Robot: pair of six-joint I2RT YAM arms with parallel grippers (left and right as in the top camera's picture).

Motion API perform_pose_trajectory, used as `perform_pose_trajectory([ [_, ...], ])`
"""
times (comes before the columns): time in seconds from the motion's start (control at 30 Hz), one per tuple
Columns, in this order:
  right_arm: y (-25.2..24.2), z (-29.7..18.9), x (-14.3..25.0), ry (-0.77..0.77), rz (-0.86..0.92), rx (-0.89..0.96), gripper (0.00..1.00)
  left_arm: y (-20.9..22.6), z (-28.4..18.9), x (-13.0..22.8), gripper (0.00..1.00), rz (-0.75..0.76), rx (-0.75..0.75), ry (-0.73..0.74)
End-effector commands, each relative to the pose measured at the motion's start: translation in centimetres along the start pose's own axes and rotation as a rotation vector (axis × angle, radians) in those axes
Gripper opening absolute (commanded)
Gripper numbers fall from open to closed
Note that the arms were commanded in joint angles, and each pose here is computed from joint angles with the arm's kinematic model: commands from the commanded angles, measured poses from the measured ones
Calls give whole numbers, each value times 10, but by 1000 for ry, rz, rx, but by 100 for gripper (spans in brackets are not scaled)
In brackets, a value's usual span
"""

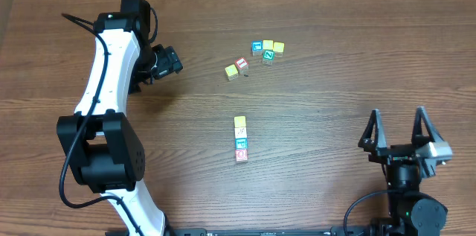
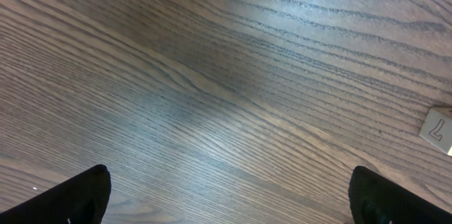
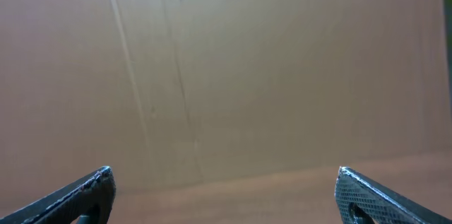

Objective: Flip 4 blocks

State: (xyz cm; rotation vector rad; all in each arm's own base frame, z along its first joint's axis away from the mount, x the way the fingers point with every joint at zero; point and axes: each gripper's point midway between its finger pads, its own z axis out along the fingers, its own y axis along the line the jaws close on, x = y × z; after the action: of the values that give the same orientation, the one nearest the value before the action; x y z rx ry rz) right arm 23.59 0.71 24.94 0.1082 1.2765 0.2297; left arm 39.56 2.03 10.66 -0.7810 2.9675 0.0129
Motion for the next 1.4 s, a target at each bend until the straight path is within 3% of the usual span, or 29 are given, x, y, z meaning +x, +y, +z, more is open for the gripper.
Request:
perform_pose_trajectory([
  [0.0,3,-1,18,65,-24,-29,100,0,-1,-2,100,-4,-6,-9],
  [0.3,1,-13,78,313,-264,-82,100,0,-1,-2,100,-4,-6,-9],
  [0.83,4,-13,79,311,-288,-98,100,0,-1,-2,100,-4,-6,-9],
  [1.37,3,-13,79,313,-205,-73,100,0,-1,-2,100,-4,-6,-9],
])
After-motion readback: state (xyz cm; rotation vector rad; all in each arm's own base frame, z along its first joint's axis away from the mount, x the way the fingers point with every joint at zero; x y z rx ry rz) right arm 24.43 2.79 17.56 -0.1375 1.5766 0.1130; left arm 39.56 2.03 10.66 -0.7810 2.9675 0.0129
